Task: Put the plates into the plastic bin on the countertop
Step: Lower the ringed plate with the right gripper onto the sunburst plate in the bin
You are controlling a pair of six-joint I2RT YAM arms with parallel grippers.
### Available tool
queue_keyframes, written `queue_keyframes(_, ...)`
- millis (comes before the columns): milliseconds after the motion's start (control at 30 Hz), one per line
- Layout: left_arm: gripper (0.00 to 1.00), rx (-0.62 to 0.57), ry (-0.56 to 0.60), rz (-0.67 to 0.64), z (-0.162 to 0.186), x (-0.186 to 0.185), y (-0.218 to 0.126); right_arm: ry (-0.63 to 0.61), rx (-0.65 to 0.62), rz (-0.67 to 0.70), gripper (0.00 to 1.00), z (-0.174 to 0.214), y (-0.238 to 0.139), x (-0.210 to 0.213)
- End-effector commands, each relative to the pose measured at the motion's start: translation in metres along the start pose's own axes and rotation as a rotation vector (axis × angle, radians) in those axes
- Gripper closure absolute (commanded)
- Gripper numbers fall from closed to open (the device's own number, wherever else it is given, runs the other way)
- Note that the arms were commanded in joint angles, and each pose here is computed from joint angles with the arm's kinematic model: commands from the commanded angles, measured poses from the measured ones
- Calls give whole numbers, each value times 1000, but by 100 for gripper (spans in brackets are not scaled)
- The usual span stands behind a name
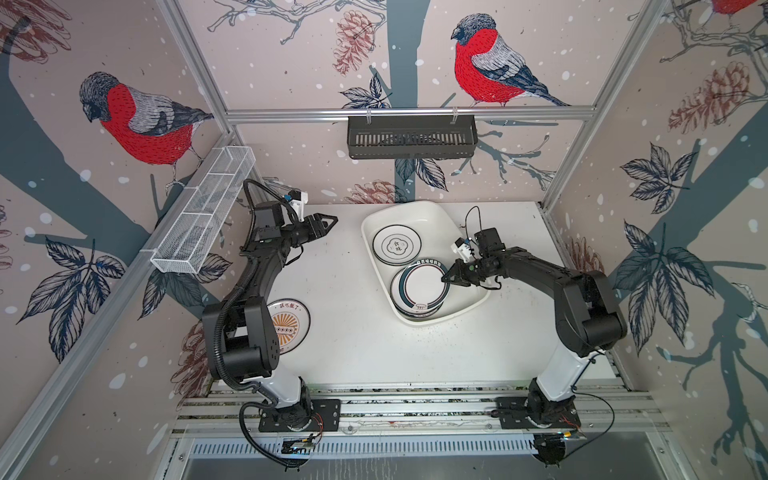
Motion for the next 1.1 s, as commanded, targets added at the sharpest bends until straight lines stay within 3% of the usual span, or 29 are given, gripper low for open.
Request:
queue_keyframes(0, 42, -5, 24, 30, -2, -6, -1, -31, -15, -18, 85, -5, 0, 1)
queue_keyframes(1067, 42, -3, 14, 41, 1, -5, 2, 5, 35, 44, 83, 9, 8, -20)
Point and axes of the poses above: each gripper's point midway between its finger pads, its own y axis out along the fingers, its own x axis along the line the jaws close on, z = x × y, the point moved 5 cm from there along -y, back along the fingers, and after that the axes turned 15 degrees about -y, right-handed, at the moved point
